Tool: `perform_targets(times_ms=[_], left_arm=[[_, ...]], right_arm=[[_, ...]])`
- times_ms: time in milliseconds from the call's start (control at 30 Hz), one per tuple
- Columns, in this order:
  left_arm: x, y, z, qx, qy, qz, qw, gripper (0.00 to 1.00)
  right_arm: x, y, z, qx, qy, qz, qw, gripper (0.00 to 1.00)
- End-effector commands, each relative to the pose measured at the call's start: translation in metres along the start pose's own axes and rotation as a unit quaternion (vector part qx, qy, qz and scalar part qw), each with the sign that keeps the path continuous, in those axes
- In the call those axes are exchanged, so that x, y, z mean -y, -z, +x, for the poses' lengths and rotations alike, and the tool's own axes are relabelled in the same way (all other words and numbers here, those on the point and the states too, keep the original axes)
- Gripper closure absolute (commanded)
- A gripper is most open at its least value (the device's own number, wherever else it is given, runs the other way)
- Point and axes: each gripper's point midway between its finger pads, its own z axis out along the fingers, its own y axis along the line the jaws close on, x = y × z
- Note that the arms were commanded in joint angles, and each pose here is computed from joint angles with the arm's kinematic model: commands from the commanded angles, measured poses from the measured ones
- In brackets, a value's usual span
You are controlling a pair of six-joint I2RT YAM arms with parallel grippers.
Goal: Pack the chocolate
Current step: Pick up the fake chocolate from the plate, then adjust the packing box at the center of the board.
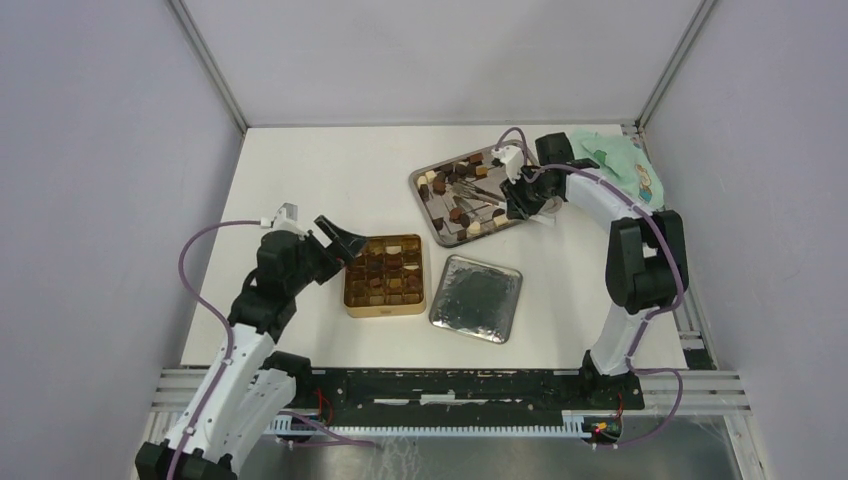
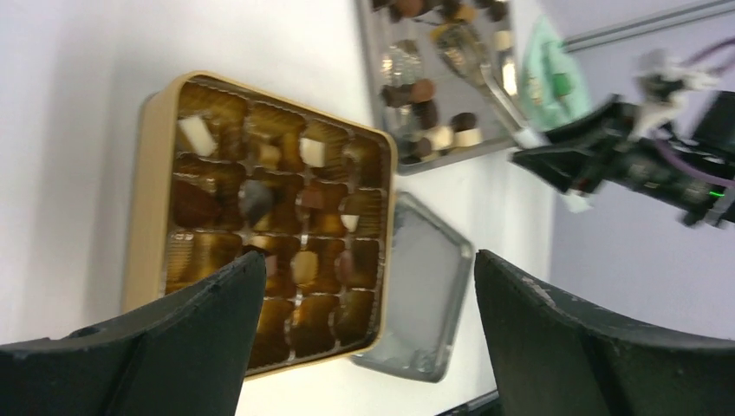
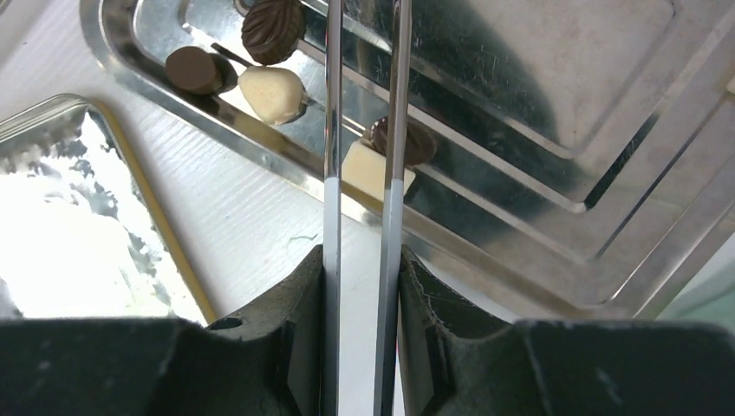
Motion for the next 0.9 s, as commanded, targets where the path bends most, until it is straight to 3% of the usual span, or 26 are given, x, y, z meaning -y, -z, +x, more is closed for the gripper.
perform_targets(times_ms=[0,200,333,433,867], left_arm=[[-0.013,-0.005,-0.015,-0.016,-0.088,-0.074,0.993,0.07],[-0.042,-0.041,-0.015,-0.087,-0.147,-0.151,0.974,0.17],[-0.047,-0.060,-0.025,-0.098,-0.170,-0.177,0.965,0.41],[-0.053,-0.067,-0.028,-0.112,-0.190,-0.194,0.956,0.51],[-0.097,-0.086,-0.017,-0.165,-0.228,-0.262,0.923,0.59]], right_arm=[[-0.005,0.029,-0.024,0.070,0.029,0.001,0.997,1.00],[-0.027,0.051,-0.021,0.107,0.045,-0.023,0.993,1.00],[-0.046,0.059,-0.017,0.128,0.049,-0.042,0.990,1.00],[-0.051,0.064,-0.017,0.135,0.052,-0.044,0.988,1.00],[-0.064,0.074,-0.025,0.158,0.059,-0.067,0.983,1.00]])
